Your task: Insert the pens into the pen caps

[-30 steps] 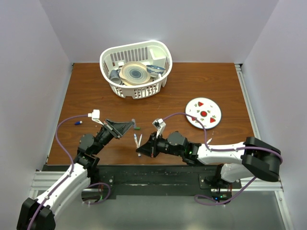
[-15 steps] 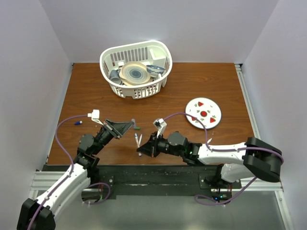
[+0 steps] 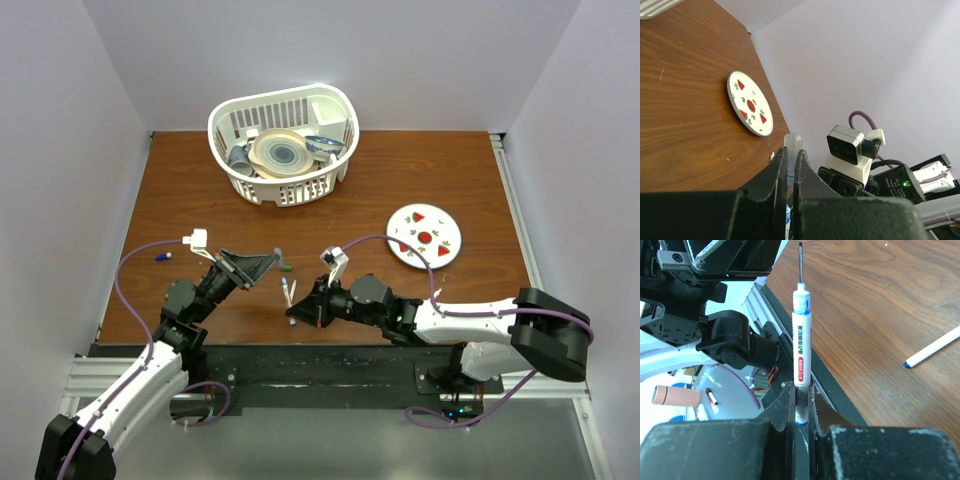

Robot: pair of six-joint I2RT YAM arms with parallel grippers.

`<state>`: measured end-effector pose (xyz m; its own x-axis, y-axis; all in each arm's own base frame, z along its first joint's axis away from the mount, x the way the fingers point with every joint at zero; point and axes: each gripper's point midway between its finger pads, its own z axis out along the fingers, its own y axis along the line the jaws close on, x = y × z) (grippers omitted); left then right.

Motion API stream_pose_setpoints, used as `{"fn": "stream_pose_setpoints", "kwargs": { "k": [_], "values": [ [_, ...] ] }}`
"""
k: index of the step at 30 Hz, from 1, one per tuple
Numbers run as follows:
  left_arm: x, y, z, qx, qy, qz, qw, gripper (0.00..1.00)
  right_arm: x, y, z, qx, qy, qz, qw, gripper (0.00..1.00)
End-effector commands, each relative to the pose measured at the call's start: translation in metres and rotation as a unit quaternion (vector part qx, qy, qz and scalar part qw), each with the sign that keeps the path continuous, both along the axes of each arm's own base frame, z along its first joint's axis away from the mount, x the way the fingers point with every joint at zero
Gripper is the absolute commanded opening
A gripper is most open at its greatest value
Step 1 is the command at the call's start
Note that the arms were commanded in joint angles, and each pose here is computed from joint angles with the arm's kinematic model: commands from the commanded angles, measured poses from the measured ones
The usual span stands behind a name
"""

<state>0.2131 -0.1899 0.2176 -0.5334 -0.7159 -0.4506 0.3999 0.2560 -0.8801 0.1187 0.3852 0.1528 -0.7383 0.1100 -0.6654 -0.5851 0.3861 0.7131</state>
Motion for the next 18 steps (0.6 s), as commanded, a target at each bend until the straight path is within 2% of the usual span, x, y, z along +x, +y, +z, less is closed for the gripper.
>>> {"fn": "stream_pose_setpoints", "kwargs": {
  "k": [1, 18],
  "values": [
    [-0.003, 0.000, 0.010, -0.006, -0.030, -0.002, 1.000, 0.00, 0.008, 0.007, 0.036, 0.038, -0.030, -0.014, 0.999, 0.00],
    [-0.020, -0.003, 0.006, -0.019, -0.050, -0.034, 0.998, 0.00, 0.030, 0.010, 0.058, 0.018, -0.068, -0.054, 0.996, 0.00]
  ]
}}
